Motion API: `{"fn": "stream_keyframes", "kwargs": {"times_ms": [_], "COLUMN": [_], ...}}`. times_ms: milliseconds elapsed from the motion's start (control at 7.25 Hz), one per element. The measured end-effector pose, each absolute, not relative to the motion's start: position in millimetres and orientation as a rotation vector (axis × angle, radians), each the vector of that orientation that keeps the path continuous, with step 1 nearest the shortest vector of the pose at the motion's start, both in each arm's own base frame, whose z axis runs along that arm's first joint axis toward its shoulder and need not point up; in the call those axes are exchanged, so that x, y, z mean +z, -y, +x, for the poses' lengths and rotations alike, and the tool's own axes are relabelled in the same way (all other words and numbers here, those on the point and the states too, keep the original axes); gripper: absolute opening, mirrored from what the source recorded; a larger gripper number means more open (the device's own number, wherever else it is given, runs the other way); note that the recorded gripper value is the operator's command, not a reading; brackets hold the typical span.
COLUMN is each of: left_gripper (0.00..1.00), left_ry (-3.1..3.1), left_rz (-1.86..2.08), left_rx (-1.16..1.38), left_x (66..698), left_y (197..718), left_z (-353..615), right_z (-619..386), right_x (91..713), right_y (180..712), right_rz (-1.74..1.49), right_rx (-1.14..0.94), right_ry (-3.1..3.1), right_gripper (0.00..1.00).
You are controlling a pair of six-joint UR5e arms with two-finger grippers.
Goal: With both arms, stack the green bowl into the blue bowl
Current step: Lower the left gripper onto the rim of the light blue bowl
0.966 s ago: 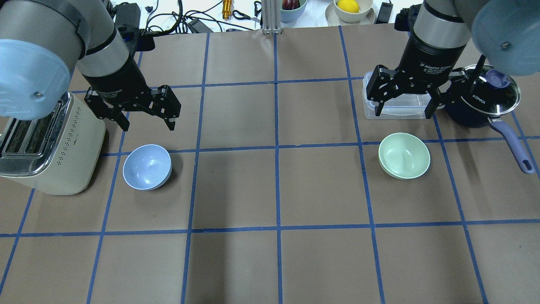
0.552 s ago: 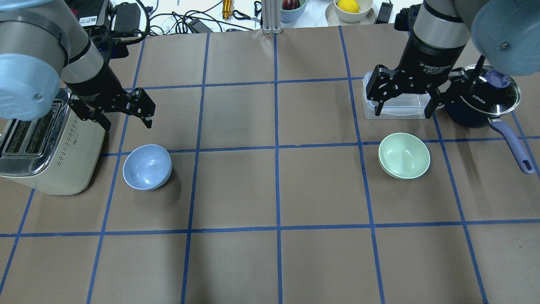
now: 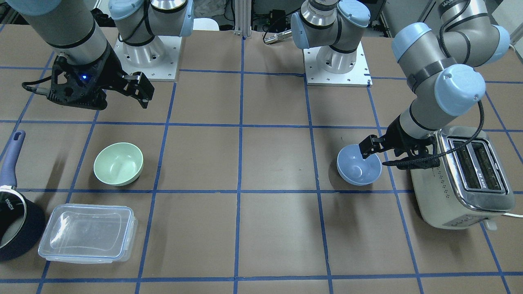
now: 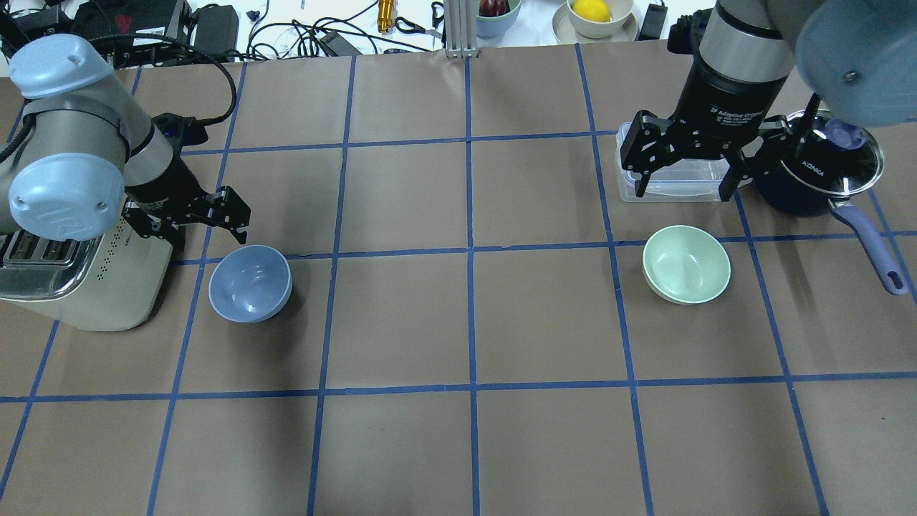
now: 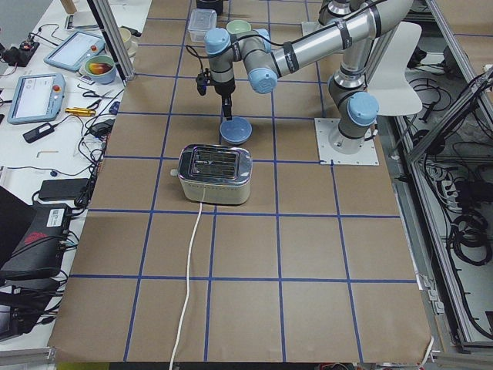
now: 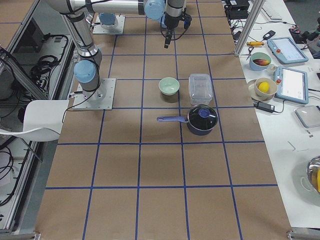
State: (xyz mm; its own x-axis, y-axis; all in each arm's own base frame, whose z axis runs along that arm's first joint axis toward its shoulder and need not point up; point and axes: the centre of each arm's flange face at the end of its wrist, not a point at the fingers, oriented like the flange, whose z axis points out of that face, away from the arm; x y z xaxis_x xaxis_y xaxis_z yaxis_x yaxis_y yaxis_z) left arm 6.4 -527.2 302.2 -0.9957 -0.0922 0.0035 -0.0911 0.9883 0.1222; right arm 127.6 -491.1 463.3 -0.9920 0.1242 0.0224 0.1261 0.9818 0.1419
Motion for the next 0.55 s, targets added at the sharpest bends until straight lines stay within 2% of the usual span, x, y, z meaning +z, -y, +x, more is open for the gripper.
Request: {"fn": "stream_keyframes", "kwargs": {"times_ms": [552], "left_gripper": [0.95], "left_ry": [3.115], "left_rz": [0.132], "left_rx": [-0.331], "left_x": [246.5], "left_y": [535.3], "left_z": [33.5], "right_z": [127.6], "right_x": [462.1], "right_y": [492.1], "right_rz": [-0.197], "right_rx": [-0.226], "right_ry": [3.114], "right_gripper": [1.00]}}
